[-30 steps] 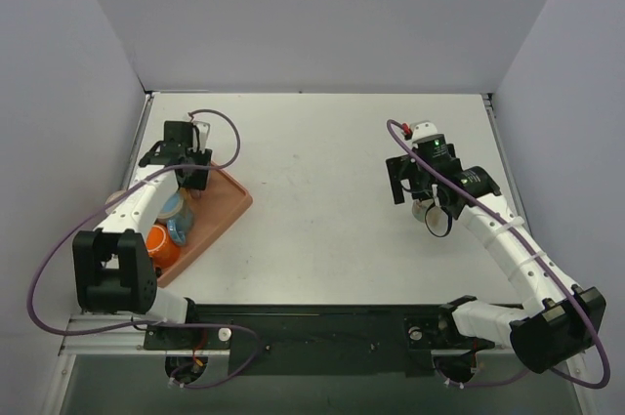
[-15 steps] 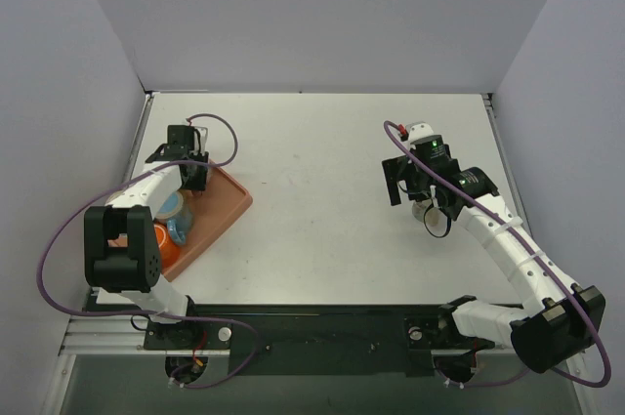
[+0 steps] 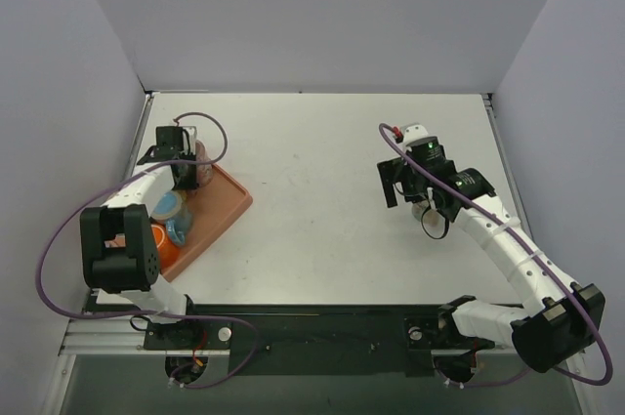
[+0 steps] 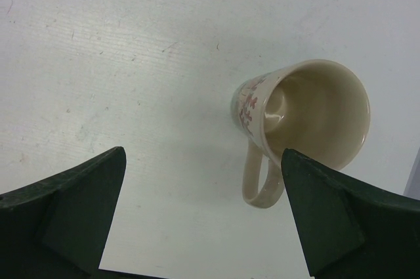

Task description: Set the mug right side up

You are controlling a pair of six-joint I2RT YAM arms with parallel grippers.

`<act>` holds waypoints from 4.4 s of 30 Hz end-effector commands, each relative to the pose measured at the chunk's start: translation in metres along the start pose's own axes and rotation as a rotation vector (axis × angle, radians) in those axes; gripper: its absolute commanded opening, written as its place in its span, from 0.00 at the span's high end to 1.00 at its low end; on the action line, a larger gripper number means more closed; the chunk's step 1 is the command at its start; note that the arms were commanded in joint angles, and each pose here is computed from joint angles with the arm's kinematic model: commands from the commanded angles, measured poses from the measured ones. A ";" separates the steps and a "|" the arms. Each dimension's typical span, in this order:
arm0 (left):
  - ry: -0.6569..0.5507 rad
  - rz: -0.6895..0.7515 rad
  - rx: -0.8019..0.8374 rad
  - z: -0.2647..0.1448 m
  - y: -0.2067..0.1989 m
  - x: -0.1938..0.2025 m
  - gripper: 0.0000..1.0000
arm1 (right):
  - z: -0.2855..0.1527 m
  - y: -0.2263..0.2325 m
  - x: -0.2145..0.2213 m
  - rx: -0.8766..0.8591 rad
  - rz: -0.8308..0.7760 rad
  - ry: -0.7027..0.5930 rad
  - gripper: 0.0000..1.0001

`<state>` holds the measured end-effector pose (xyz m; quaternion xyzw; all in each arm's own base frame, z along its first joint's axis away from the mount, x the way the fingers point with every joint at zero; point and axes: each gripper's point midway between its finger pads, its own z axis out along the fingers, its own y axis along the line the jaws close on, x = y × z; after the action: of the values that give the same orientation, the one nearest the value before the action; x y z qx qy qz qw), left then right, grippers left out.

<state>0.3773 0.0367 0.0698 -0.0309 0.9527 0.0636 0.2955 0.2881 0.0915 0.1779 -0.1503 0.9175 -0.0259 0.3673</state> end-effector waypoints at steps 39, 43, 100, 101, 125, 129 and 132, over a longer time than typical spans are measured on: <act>-0.116 -0.120 0.438 -0.112 -0.044 -0.038 1.00 | -0.041 0.287 -0.102 -0.633 0.237 -0.422 0.00; -0.180 -0.139 0.471 -0.132 -0.046 -0.049 1.00 | -0.039 0.306 -0.108 -0.700 0.366 -0.438 0.00; -0.229 -0.386 1.198 -0.273 -0.124 -0.054 1.00 | -0.092 0.317 -0.226 -1.175 0.998 -0.849 0.89; -0.230 -0.383 1.199 -0.273 -0.125 -0.054 1.00 | -0.089 0.316 -0.223 -1.162 0.992 -0.847 0.95; -0.257 0.044 0.446 -0.197 -0.031 -0.031 0.32 | -0.011 0.130 -0.056 -0.090 -0.145 -0.121 1.00; -0.246 0.092 0.440 -0.197 -0.029 -0.026 0.31 | 0.009 0.094 -0.018 -0.029 -0.226 0.068 1.00; -0.231 0.124 0.418 -0.199 -0.025 -0.022 0.30 | 0.023 0.085 0.000 -0.069 -0.277 0.147 1.00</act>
<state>0.2925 -0.0252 0.2383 0.0592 0.9019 -0.1510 0.4004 0.2939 0.2199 0.1696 -0.2213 0.9055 0.0082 0.3621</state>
